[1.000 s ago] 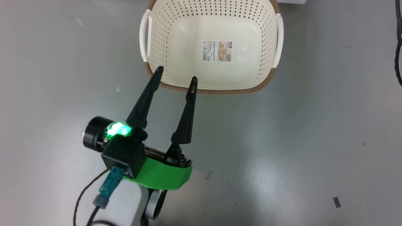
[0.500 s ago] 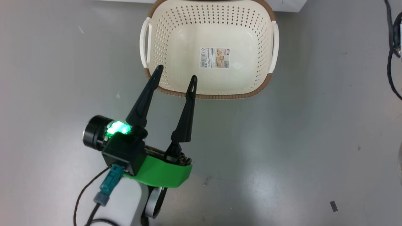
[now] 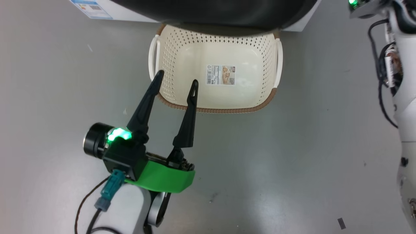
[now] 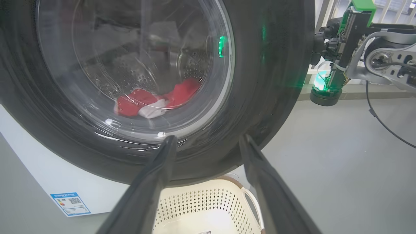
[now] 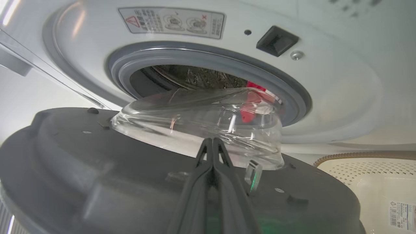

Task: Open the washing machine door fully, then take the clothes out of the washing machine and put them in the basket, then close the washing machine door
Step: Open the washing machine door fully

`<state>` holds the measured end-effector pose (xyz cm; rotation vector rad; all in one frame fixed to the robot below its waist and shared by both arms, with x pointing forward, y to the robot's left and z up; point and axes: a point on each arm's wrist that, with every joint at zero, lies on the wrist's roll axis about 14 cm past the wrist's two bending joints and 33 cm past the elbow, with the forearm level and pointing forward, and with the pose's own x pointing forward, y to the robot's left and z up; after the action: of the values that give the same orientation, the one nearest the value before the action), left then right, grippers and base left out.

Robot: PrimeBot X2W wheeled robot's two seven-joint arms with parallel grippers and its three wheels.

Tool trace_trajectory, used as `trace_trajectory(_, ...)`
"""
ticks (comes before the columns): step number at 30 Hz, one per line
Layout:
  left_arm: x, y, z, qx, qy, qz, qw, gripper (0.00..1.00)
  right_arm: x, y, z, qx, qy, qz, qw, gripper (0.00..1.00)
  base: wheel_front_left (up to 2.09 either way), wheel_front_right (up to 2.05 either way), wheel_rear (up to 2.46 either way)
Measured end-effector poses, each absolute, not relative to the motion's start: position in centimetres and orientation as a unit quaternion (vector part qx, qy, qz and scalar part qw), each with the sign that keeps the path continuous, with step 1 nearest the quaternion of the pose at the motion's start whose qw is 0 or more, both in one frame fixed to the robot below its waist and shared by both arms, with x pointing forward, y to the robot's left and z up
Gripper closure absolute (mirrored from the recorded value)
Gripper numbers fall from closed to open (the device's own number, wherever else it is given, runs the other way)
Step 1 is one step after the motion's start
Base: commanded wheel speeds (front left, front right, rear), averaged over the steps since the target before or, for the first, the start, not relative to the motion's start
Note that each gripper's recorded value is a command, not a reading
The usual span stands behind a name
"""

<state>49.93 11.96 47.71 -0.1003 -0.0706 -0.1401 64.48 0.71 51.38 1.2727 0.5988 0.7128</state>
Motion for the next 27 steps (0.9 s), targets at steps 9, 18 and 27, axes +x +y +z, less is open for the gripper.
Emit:
trace_trajectory(9,49.1,12.2,48.3,-0.053,-0.035,-0.063,0.996,0.0,61.8,2.2,51.7,0.572,0.286,0.333,0.692,1.0,0.0,0.0,0.0)
trace_trajectory(18,48.7,12.3,48.9,-0.054,-0.04,-0.061,0.996,0.0,60.0,1.9,51.7,0.572,0.299,0.333,0.687,1.0,0.0,0.0,0.0)
trace_trajectory(27,48.1,12.1,49.5,-0.06,-0.042,-0.061,0.995,0.0,58.7,1.8,52.7,0.57,0.3,0.336,0.687,1.0,0.0,0.0,0.0)
